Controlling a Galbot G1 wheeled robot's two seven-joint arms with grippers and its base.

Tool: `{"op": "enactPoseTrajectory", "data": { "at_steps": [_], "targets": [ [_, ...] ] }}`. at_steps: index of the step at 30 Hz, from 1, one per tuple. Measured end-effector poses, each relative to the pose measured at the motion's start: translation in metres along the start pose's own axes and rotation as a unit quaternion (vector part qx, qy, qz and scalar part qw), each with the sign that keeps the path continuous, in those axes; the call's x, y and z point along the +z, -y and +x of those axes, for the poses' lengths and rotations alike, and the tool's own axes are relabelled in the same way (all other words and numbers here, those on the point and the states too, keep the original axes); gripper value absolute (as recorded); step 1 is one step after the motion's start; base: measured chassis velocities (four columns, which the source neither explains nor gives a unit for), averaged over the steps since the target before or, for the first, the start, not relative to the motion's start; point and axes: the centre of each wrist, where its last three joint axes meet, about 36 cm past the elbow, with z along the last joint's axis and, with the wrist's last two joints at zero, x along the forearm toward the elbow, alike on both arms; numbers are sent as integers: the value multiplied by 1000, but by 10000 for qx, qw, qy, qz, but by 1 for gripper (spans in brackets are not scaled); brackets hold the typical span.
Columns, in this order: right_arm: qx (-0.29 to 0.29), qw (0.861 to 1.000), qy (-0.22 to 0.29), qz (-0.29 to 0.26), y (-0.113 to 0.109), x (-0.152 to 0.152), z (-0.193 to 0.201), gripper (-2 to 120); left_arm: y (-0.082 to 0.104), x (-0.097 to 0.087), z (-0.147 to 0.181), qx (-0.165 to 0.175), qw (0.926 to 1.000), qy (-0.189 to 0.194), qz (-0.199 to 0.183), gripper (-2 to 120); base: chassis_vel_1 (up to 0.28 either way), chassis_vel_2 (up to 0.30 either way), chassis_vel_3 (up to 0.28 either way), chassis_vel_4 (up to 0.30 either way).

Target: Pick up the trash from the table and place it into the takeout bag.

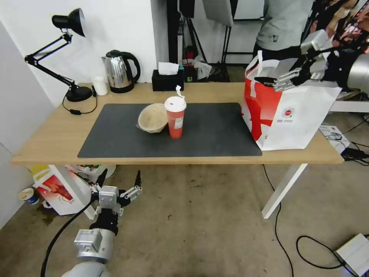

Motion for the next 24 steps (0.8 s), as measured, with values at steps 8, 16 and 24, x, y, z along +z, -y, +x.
{"op": "enactPoseTrajectory", "data": {
  "at_steps": [8,16,24],
  "targets": [
    [112,9967,574,-555,-33,15,14,100,0,0,0,0,10000,0,0,100,0,0,0,0],
    [423,9910,884,-917,-70,28,18,100,0,0,0,0,10000,0,-1,100,0,0,0,0],
    [1182,9735,1372,-1394,-145,76,10,100,0,0,0,0,10000,0,0,100,0,0,0,0]
  ]
}}
